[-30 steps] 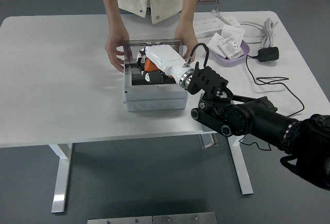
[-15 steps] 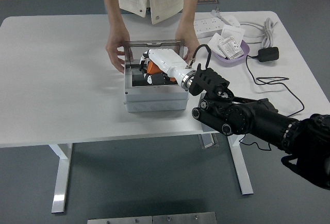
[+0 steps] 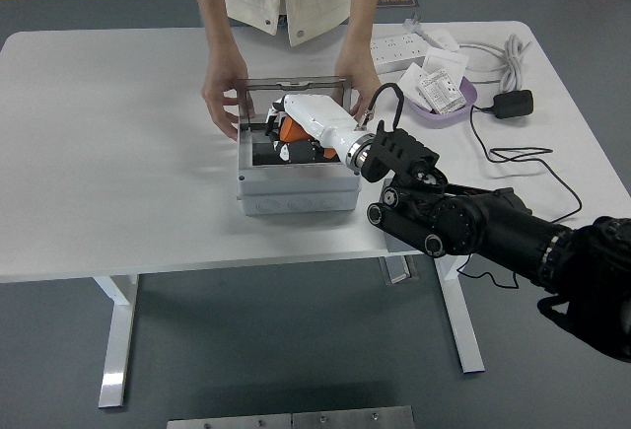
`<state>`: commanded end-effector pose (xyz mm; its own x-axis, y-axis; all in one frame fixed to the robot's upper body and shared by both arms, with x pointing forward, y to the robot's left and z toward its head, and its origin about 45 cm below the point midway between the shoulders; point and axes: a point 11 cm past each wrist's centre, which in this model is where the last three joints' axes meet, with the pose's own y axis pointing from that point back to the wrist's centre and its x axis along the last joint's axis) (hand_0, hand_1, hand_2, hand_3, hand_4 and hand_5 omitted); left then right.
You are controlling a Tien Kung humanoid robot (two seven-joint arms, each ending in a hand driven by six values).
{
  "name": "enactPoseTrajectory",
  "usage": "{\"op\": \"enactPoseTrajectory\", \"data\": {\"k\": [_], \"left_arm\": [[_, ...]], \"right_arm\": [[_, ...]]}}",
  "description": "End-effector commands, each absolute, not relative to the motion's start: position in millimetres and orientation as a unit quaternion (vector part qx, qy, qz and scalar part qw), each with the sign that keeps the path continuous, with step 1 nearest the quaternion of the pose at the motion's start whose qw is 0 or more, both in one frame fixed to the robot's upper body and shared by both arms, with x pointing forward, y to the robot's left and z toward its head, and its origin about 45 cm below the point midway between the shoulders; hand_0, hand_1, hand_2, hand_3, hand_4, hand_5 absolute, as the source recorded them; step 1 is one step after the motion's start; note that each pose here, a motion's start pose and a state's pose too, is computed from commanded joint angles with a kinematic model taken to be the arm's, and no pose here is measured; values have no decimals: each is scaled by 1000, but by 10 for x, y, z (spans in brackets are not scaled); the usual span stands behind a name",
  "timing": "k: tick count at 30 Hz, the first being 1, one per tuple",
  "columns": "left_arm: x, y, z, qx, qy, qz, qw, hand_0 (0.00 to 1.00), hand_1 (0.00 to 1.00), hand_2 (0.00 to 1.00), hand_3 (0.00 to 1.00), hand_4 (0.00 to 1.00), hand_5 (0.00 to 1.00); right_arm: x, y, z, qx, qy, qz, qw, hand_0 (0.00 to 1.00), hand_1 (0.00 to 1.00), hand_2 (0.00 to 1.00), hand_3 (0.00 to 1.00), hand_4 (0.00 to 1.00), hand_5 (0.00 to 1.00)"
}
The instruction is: Fetch the battery,place it into the box,close the lid of the box
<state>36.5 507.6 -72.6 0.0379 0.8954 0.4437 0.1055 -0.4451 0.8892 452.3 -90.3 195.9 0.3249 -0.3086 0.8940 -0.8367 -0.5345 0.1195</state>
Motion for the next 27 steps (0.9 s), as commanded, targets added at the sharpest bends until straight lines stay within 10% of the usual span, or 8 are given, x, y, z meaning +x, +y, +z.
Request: {"op": "enactPoseTrajectory", "data": {"k": [27], "left_arm": [[210, 5019, -771, 633, 409, 562, 342, 573, 587, 504, 555, 523, 2]], "right_arm": [[4299, -775, 2148, 798, -398, 377, 249, 836, 756, 744, 832, 809, 453]]}}
